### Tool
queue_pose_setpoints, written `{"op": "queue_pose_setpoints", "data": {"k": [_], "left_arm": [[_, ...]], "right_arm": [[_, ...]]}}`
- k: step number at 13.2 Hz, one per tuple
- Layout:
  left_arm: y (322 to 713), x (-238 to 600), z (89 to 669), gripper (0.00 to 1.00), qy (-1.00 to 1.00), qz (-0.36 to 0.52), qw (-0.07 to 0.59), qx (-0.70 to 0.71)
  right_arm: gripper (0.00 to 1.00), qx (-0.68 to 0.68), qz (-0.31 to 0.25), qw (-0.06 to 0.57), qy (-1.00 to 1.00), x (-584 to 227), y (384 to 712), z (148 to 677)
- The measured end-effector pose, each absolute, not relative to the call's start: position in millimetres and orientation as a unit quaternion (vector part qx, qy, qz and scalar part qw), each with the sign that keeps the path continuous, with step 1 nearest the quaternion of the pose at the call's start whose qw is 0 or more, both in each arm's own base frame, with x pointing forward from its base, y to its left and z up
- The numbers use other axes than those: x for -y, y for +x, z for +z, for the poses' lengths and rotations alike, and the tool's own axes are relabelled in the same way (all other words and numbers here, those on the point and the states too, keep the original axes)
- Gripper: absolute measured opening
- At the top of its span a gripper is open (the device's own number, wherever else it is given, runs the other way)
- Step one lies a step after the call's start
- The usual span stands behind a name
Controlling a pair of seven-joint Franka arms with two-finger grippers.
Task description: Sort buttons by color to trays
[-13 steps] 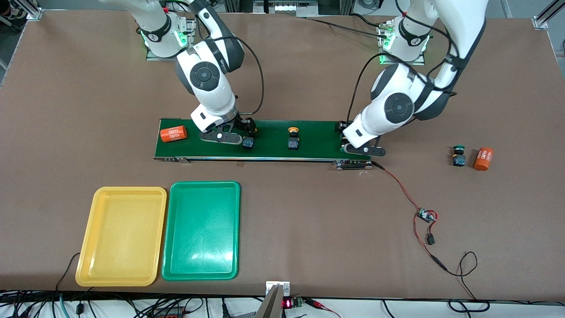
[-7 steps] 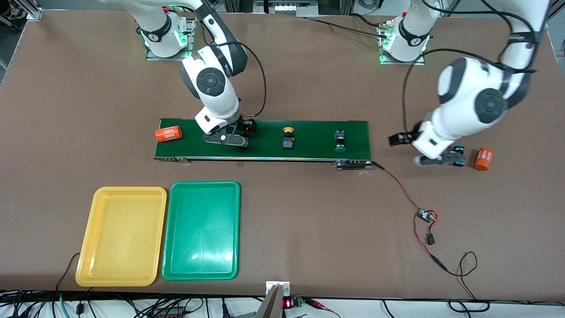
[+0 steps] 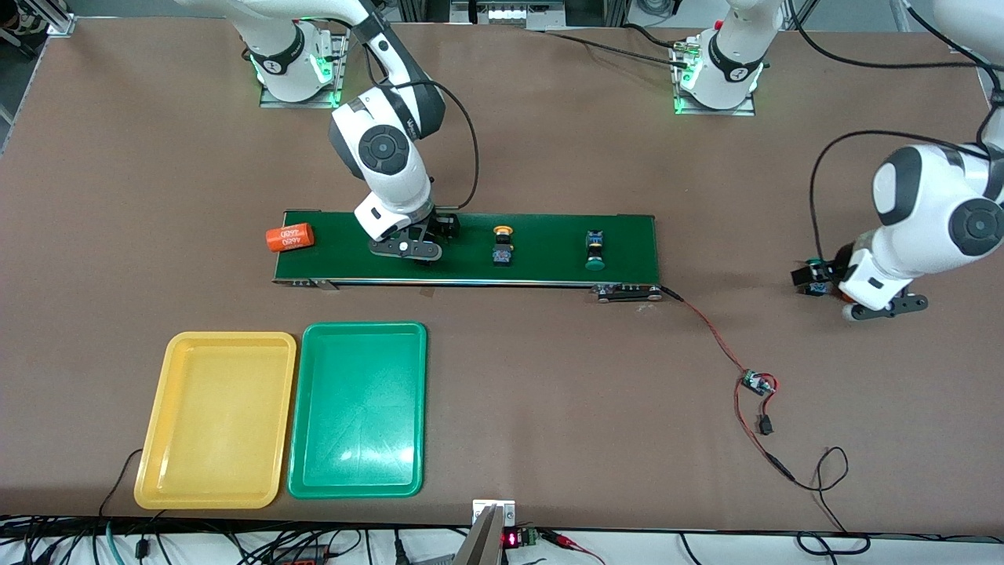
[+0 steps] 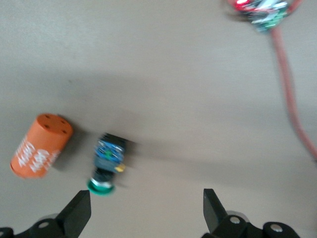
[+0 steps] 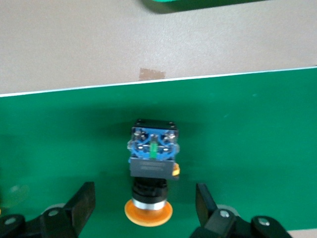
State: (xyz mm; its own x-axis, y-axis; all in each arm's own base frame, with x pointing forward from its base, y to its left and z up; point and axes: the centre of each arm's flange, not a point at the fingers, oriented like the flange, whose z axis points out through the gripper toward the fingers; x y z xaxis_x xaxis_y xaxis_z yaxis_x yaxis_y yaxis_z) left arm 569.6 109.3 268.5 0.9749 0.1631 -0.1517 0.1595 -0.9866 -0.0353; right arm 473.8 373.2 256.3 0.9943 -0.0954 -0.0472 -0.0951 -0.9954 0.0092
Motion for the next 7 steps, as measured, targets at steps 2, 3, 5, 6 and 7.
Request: {"op": "queue_pose_setpoints", "data": {"k": [2,3,5,6,7], "left_arm": [[564,-143,237,1.00,-0.995,0.080,-0.006,0.060],[563,-152,226,1.00,-0.996,0.078,-0.012,0.050],[562,-157,209,1.00,-0.996,0.080,-0.017,0.035],[562,-155,204,1.00,-0.996,0.083,-0.018,0.029],[561,-153,200,1.00,-0.996,0.086,-0.020,0.022]], "right_arm": [[0.85,0.045,-0.026,0.006,0.999,-375,472,250],[0.72,0.045,-0.027,0.007,0.999,-375,471,248],[0.51,0.043,-0.027,0.008,0.999,-375,472,247],[0.40,0.042,-0.027,0.007,0.999,-375,472,247],[0.38,0.042,-0.026,0.007,0.999,-375,473,248]]}}
